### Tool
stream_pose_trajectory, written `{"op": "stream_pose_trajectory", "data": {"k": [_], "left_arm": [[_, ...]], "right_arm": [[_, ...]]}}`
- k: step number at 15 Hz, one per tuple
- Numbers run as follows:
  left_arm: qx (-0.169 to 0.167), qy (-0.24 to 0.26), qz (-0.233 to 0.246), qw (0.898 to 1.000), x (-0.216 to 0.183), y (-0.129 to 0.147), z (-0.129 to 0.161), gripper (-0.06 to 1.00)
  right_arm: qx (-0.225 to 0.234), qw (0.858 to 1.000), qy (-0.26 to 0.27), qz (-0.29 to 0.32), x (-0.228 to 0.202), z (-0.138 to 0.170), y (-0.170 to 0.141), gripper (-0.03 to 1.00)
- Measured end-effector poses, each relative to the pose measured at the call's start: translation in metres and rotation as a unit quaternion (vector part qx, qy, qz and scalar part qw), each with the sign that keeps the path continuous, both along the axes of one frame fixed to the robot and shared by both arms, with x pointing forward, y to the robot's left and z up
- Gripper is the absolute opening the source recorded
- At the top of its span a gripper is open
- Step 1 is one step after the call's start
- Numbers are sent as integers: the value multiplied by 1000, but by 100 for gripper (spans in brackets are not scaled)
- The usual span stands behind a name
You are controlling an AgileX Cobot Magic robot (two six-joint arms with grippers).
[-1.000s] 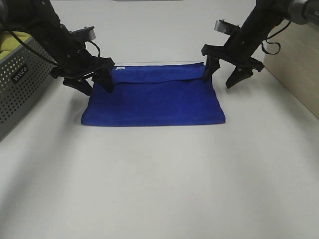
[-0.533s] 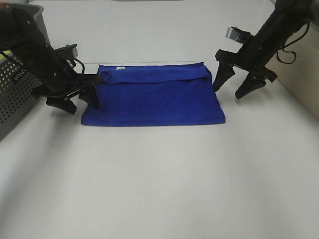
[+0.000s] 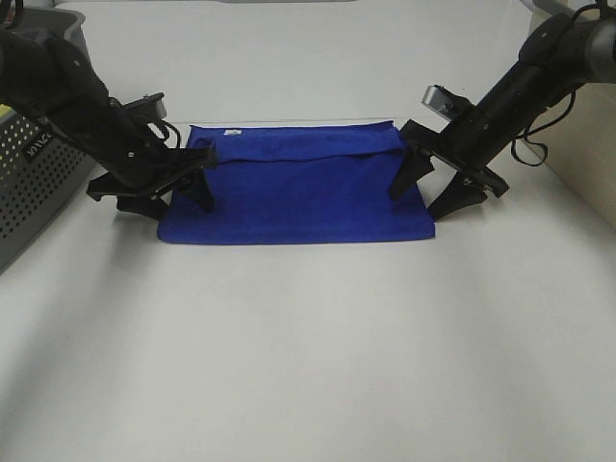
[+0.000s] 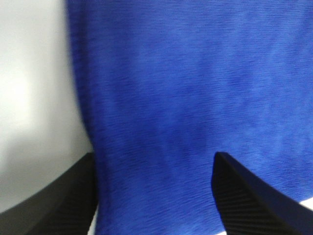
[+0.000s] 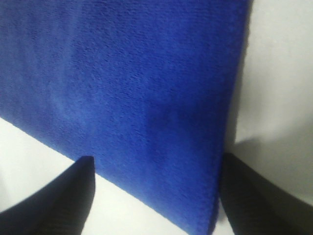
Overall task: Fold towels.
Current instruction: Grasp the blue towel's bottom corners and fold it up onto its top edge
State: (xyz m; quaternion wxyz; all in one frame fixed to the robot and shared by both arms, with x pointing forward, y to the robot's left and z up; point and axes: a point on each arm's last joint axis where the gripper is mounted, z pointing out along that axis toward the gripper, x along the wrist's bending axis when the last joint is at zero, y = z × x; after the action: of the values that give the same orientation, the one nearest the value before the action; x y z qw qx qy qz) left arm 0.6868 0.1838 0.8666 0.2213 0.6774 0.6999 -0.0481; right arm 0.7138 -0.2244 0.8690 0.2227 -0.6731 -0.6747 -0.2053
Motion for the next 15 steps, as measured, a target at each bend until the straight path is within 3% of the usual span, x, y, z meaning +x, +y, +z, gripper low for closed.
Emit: {"op": "stream_pose_trajectory", "data": {"k": [2, 3, 4, 6, 7, 11, 15], "left_arm": [[-6, -7, -12, 1000, 1, -13, -2, 61], [-5, -9, -12, 1000, 1, -14, -2, 54], [-5, -7, -12, 1000, 1, -14, -4, 41], [-1, 2, -19, 1000, -1, -14, -6, 8], [1, 8, -23, 1000, -2, -13, -7, 4], [14, 49, -56, 997, -22, -10, 5, 4], [20, 76, -63, 995, -70, -3, 26, 4]], "right_arm": [[14, 1000, 3, 8, -1, -4, 15, 66], [8, 1000, 1, 14, -2, -5, 23, 59], [2, 1000, 2, 14, -2, -9, 27, 45], [-9, 1000, 11, 1, -2, -13, 26, 7], [-8, 1000, 15, -3, -2, -13, 25, 1], [-36, 999, 23, 11, -18, -1, 20, 0], [-49, 998, 51, -3, -74, 18, 14, 0]]}}
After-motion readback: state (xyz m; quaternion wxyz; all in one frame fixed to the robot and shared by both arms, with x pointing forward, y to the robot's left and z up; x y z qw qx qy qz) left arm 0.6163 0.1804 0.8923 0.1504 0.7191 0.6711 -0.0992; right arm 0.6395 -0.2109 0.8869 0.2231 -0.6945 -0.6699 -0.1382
